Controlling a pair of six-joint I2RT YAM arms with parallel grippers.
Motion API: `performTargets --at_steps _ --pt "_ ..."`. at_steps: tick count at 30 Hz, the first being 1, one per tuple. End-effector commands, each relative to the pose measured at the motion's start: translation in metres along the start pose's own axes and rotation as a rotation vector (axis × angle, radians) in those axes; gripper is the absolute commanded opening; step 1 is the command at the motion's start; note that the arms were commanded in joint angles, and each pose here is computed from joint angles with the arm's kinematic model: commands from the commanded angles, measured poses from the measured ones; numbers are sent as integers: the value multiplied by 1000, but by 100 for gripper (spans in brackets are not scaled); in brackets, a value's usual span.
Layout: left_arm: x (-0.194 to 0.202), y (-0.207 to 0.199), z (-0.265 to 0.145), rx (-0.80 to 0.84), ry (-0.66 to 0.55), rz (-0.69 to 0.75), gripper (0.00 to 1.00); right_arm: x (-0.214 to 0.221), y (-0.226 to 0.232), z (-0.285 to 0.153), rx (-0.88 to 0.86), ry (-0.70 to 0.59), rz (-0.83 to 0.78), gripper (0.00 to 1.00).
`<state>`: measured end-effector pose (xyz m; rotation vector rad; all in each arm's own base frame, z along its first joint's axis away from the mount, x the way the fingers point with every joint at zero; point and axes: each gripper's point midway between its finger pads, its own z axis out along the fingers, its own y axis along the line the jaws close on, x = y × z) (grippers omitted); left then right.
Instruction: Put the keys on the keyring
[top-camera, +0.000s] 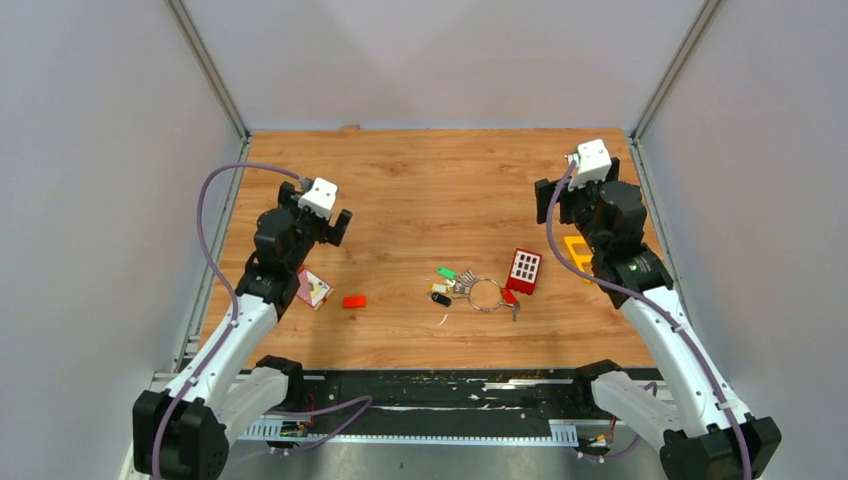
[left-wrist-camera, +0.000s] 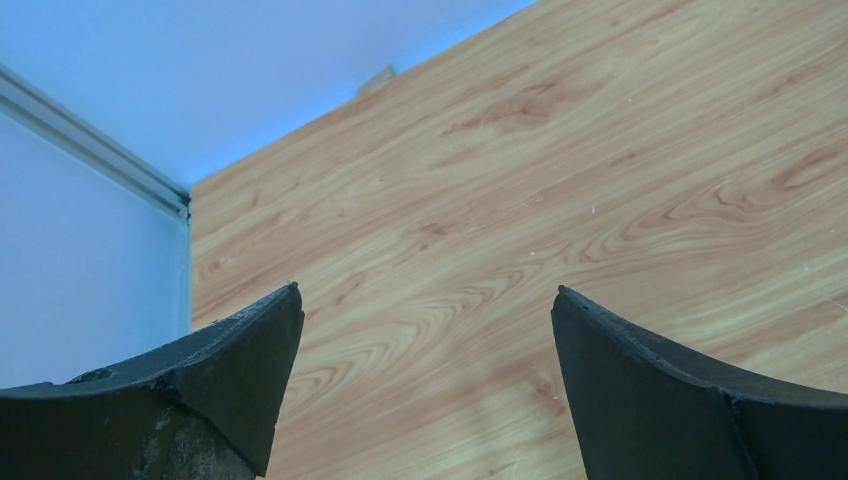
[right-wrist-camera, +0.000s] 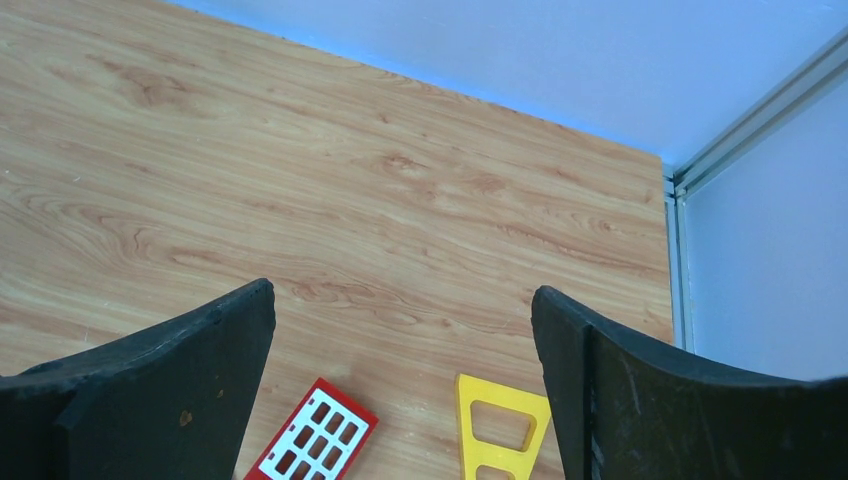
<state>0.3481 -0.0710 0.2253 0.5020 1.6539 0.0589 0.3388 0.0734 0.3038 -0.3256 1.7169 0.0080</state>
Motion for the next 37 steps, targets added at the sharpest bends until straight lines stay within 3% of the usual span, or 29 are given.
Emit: performTargets --at_steps 1,8,17,26,37 --pt "-11 18 -10 -71 -15 25 100 14 -6 -5 44 47 28 100" --pt "-12 13 -21 -72 -40 -47 100 33 -6 -15 64 41 50 100" --pt "7 4 -47 -68 -74 -28 100 46 -17 -40 128 -51 39 100" --pt "-6 10 -62 -120 -179 -67 100 50 -18 -38 132 -28 22 100" --pt "-8 9 -65 -123 -197 -88 100 50 -14 -39 113 -36 13 100"
